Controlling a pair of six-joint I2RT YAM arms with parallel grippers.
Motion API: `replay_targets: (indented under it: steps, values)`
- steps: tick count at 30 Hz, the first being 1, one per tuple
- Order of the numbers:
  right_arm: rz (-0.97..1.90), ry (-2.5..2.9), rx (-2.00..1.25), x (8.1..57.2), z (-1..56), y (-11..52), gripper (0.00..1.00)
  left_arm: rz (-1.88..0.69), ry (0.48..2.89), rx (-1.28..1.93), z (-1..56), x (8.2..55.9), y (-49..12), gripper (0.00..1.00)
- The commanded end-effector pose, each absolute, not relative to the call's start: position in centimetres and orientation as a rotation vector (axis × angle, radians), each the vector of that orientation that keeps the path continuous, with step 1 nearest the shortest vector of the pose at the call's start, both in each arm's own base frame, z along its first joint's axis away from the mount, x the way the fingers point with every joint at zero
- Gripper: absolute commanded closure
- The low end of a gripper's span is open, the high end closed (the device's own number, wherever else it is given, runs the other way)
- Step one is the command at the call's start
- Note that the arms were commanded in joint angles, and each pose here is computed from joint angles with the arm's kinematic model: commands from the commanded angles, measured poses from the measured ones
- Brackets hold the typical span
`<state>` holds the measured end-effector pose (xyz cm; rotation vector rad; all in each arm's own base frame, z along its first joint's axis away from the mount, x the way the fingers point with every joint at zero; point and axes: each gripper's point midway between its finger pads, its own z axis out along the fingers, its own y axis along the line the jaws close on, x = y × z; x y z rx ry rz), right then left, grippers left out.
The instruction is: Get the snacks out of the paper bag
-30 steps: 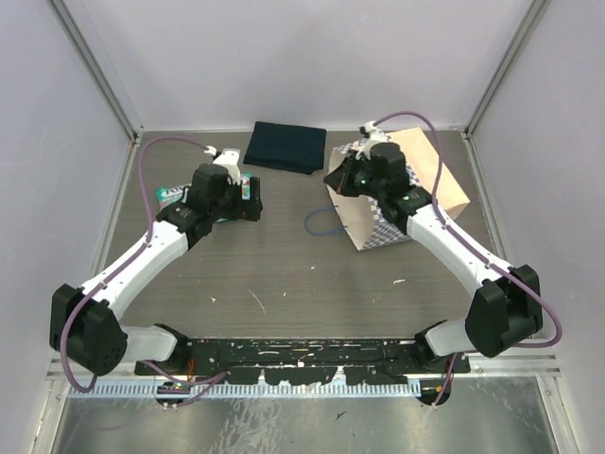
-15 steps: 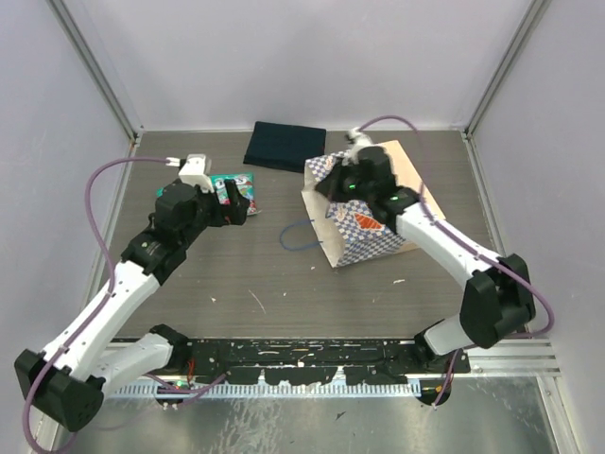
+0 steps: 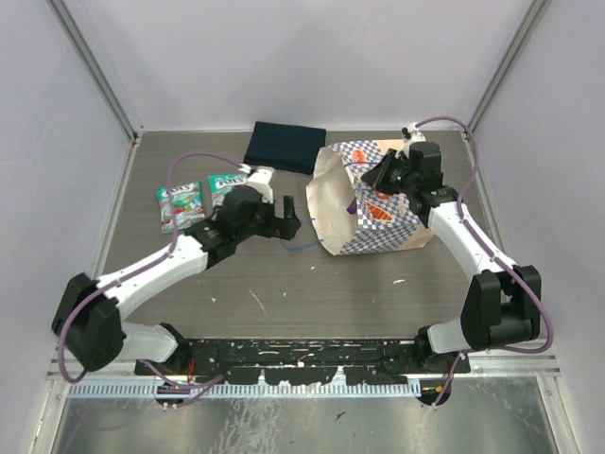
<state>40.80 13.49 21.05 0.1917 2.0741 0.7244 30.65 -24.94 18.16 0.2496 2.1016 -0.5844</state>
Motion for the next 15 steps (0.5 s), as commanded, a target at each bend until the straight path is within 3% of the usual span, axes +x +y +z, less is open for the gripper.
replay_targets:
  steps: [1, 9, 15]
  values:
    - [0.735, 2.024, 0.127, 41.0, 23.0, 13.7, 0.99, -0.705, 1.948, 0.288, 21.1, 33.5, -31.3, 0.00]
    - [0.715, 2.029, 0.082, 40.2, 23.6, 13.6, 0.98, -0.932, 1.836, 0.298, 24.9, 35.5, -37.5, 0.02]
    - [0.695, 2.013, 0.063, 40.0, 25.0, 13.4, 0.99, -0.906, 1.772, 0.469, 21.7, 37.6, -40.4, 0.02]
